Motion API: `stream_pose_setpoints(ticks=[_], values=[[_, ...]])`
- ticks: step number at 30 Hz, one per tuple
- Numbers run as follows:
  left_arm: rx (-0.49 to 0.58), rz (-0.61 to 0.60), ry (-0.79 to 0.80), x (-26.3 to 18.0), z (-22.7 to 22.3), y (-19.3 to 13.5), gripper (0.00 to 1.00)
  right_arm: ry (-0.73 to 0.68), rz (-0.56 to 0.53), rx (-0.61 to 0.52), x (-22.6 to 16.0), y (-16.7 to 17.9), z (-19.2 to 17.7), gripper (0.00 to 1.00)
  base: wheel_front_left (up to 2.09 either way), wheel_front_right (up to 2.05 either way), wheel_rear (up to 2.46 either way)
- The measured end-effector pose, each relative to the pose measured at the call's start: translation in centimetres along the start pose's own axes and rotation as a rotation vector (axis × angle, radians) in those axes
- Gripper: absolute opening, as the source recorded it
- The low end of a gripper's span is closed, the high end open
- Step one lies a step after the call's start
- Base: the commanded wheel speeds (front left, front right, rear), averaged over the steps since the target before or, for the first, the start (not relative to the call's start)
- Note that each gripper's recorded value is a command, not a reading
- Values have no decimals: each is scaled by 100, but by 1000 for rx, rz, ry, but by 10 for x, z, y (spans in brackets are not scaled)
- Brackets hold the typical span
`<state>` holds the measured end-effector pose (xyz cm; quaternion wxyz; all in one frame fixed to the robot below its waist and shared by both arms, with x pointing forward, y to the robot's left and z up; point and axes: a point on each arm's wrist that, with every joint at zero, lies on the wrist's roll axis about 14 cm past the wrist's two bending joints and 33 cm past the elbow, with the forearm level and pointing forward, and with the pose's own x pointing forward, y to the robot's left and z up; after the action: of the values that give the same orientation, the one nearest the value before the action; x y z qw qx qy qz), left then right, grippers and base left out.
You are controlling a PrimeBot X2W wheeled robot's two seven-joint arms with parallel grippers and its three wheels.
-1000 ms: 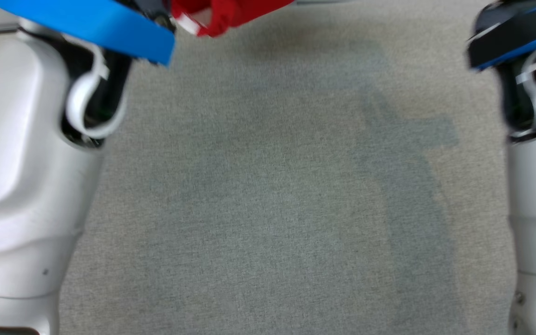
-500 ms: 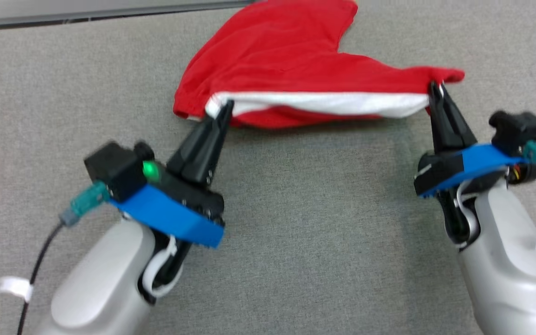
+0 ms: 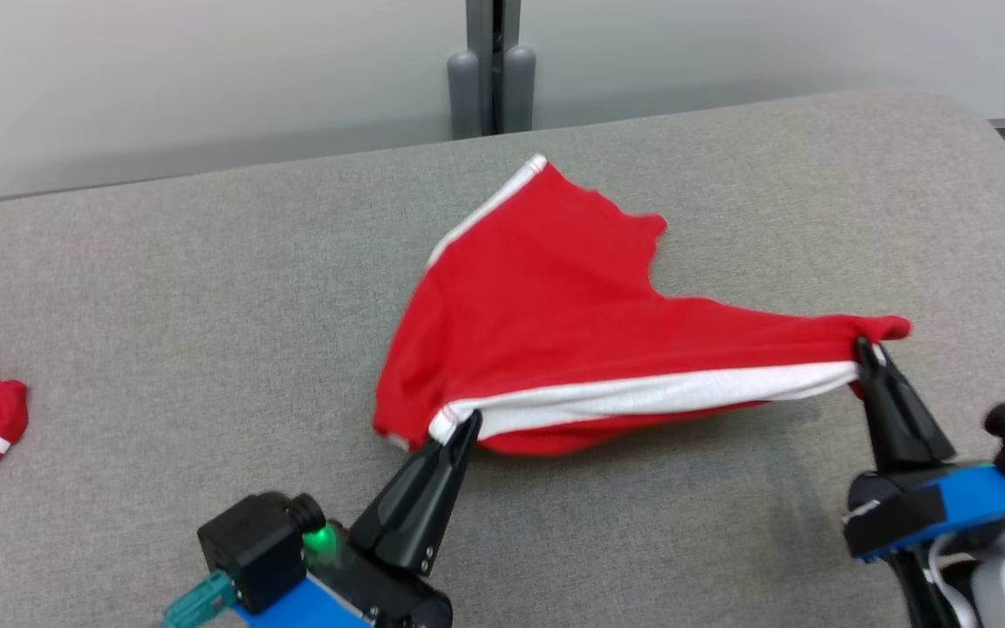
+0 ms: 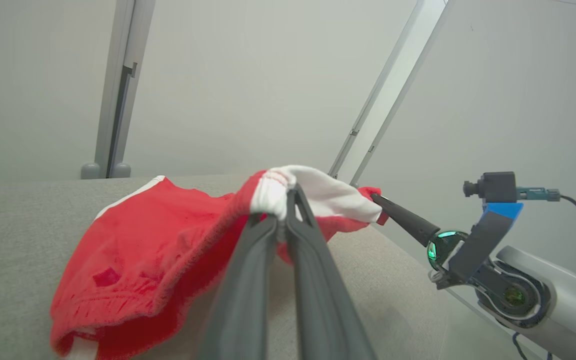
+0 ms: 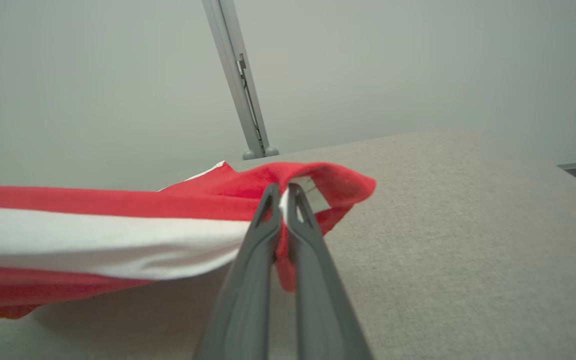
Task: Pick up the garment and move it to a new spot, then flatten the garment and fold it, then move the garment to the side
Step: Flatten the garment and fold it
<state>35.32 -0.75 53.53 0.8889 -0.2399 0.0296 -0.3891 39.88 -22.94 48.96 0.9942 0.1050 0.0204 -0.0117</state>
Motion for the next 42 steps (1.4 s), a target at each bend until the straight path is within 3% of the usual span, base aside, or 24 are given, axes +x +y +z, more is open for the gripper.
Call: stream_pose_setpoints(ticks=[7, 16, 25, 36, 37, 38, 39, 41, 42], values=[[-61, 80, 52, -20, -13, -2, 0, 6, -16, -63, -17, -5, 27, 0, 0, 0, 0], [-243, 287, 43, -25, -37, 35, 0, 169, 143, -145, 55, 30, 11, 0, 0, 0, 0], [-422, 430, 24, -18, -57, 76, 0, 416, 294, -207, 138, 81, -42, 0, 0, 0, 0], [-484, 544, 48, -25, -81, 115, 0, 598, 352, -270, 190, 113, -107, 0, 0, 0, 0], [-487, 549, 48, -25, -82, 117, 0, 602, 356, -289, 192, 114, -110, 15, 0, 0, 0], [-487, 550, 46, -25, -82, 118, 0, 591, 356, -299, 195, 115, -111, 45, 0, 0, 0], [-486, 551, 46, -25, -82, 119, 0, 577, 355, -303, 198, 115, -109, 100, 0, 0, 0], [-494, 553, 45, -24, -83, 119, 0, 548, 348, -304, 204, 114, -104, 100, 0, 0, 0], [-497, 554, 42, -24, -83, 120, 31, 537, 344, -301, 206, 113, -102, 100, 0, 0, 0]])
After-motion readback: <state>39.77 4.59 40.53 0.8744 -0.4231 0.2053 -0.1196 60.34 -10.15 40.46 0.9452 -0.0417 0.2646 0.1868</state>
